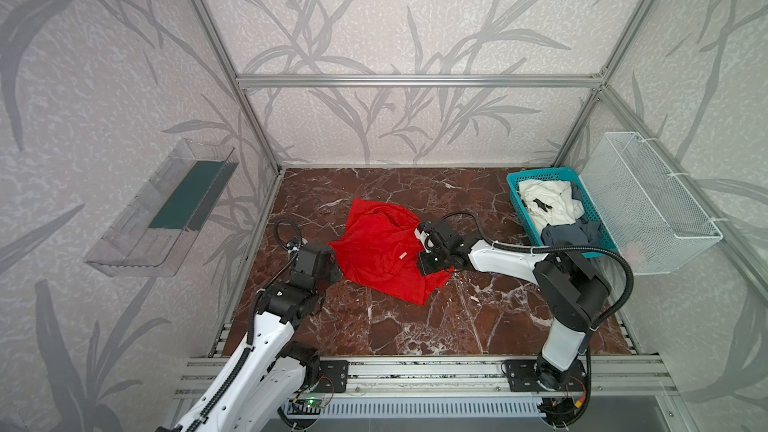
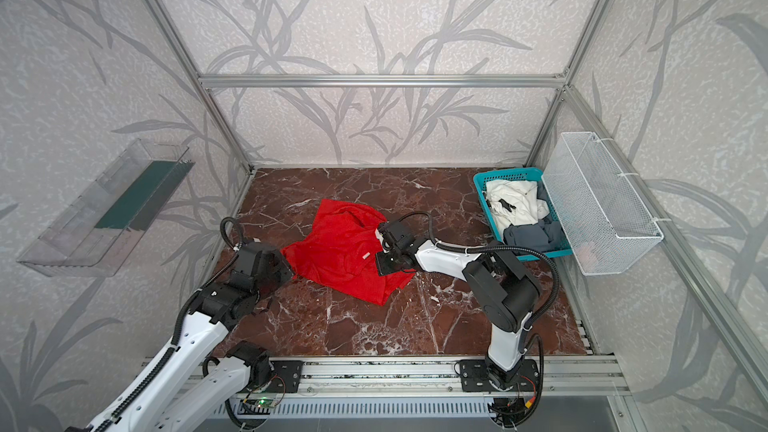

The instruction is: Fold and stack the t-shirts

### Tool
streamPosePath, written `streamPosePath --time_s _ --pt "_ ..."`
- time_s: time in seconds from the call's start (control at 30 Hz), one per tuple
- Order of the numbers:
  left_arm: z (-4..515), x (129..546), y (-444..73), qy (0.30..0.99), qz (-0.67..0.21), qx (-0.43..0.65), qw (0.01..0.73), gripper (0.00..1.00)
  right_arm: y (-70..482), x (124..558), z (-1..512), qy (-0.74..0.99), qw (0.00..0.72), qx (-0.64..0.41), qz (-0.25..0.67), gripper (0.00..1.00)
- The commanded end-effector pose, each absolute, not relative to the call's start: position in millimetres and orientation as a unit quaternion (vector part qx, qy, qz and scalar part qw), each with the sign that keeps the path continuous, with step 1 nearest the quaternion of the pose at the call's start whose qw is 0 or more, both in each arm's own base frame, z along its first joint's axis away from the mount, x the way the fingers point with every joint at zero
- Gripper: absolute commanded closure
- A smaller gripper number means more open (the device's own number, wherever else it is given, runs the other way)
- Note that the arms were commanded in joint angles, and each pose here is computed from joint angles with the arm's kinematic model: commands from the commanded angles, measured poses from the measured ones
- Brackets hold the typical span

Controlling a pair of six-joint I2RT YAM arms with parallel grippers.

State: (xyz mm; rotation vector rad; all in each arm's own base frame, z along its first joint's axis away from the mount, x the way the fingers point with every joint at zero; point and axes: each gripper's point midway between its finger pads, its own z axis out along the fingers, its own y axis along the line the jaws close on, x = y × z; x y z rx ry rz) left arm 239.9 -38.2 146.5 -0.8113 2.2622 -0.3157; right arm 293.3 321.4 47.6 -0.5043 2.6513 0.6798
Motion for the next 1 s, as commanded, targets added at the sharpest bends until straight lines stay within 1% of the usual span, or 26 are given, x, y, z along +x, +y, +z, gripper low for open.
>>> streamPosePath --time_s 0.0,0.07,0.13,0.27,0.37,0.43,0.5,0.57,0.6,0.67,0.7,0.77,0.83,0.9,0.97 --pt "173 246 -33 0.866 -0.115 -0.302 0.383 1.0 319 292 98 0.923 0.216 -0.19 0.255 1.0" --pt "200 253 -28 0.863 -0.096 -0.278 0.411 1.0 309 293 141 0.91 0.257 -0.187 0.266 1.0" --pt "236 264 -23 0.856 -0.077 -0.256 0.443 1.0 291 297 192 0.89 0.319 -0.179 0.272 1.0" --pt "299 289 -16 0.838 -0.037 -0.219 0.499 1.0 229 303 287 0.859 0.414 -0.14 0.267 1.0" --pt "344 301 2 0.806 -0.006 -0.24 0.542 1.0 178 310 347 0.84 0.476 -0.105 0.24 1.0" --pt "362 308 29 0.779 0.031 -0.293 0.554 1.0 138 323 377 0.838 0.505 -0.067 0.192 1.0" --pt "351 318 54 0.771 0.049 -0.346 0.532 1.0 109 341 382 0.848 0.506 -0.028 0.157 1.0" --pt "313 333 61 0.8 0.028 -0.376 0.467 1.0 89 352 376 0.863 0.49 -0.002 0.122 1.0" --pt "293 339 57 0.816 0.011 -0.382 0.434 1.0 87 351 375 0.867 0.484 -0.004 0.113 1.0" --pt "256 345 31 0.858 -0.043 -0.357 0.366 1.0 92 340 375 0.865 0.484 -0.014 0.133 1.0" --pt "247 346 20 0.868 -0.063 -0.346 0.351 1.0 94 334 376 0.86 0.489 -0.016 0.147 1.0" --pt "239 348 -4 0.874 -0.124 -0.317 0.346 1.0 97 322 381 0.849 0.501 -0.019 0.167 1.0" --pt "250 350 -24 0.866 -0.186 -0.285 0.366 1.0 103 314 384 0.843 0.504 -0.034 0.185 1.0" --pt "274 351 -31 0.86 -0.205 -0.257 0.389 1.0 113 311 393 0.832 0.51 -0.053 0.211 1.0" --pt "304 354 -31 0.859 -0.197 -0.23 0.414 1.0 123 312 410 0.814 0.526 -0.07 0.239 1.0"
